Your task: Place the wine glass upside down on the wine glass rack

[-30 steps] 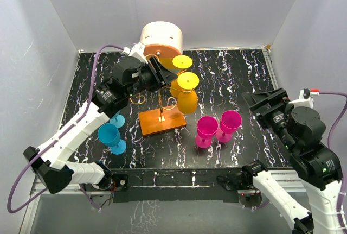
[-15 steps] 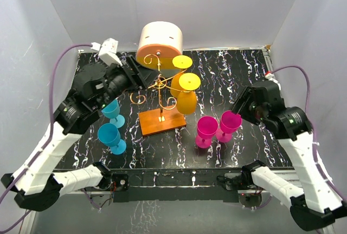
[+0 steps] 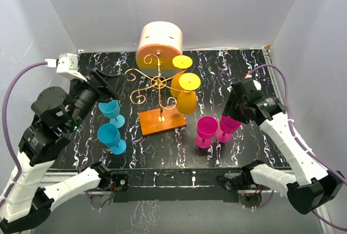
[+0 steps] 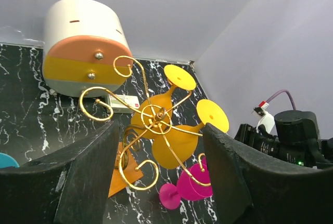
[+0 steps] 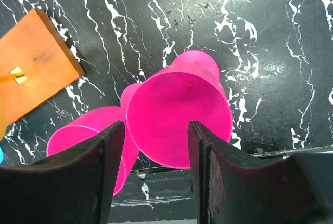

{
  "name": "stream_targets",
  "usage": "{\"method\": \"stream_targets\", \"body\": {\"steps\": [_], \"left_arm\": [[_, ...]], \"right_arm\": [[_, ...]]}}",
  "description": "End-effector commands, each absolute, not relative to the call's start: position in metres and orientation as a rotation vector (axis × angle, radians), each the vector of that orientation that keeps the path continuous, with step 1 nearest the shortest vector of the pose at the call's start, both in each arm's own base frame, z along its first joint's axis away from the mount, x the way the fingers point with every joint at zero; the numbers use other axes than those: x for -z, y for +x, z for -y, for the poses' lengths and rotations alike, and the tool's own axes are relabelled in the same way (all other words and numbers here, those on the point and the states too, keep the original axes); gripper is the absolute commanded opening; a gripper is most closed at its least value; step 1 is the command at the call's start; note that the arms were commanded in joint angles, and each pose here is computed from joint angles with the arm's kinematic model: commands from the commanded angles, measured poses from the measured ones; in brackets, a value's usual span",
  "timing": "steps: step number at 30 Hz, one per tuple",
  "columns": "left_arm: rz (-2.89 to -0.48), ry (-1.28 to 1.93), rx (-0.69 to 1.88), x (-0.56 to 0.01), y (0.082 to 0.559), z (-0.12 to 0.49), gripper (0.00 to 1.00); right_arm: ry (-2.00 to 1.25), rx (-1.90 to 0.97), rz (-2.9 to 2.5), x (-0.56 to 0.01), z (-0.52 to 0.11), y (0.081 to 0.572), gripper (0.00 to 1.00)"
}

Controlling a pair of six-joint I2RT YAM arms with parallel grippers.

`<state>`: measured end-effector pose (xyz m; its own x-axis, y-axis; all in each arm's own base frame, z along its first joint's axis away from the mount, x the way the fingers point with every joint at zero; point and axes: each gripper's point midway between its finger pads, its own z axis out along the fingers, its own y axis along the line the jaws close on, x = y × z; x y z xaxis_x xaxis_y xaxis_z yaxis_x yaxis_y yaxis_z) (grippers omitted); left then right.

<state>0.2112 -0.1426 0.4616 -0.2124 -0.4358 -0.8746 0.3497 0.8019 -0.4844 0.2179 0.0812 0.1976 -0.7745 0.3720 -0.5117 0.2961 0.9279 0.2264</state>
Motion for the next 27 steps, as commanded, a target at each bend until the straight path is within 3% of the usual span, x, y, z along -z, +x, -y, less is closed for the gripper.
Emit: {"method": "stream_targets", "body": {"steps": [1,8,18,25,27], "left_arm": [[-1.599,-0.091,0.650,-0.461,0.214,0.128,0.64],[-1.599,-0.104,0.640,-0.459,0.214,0.125,0.64],[-1.563,-0.115,0.679,-0.482,0.216,0.130,0.68],[-1.556,-0.097,0.717,-0.487,0.218,0.140,0.69],[-1.555,-0.086,0.737,-0.488,0.217,0.143,0.70]], "right_arm": [[0.462,-0.171,-2.463,-0.195,-0.091,0.233,0.50],[0.453,-0.080,-2.476,-0.176,-0.099,0.239,0.50],[0.408,0.166,-2.425,-0.178,-0.083,0.244,0.32],[0.389,0.198,-2.417,-0.187,-0.080,0.237,0.00],[0.399,0.189,-2.401,-0.193,-0.079,0.236,0.00]]}}
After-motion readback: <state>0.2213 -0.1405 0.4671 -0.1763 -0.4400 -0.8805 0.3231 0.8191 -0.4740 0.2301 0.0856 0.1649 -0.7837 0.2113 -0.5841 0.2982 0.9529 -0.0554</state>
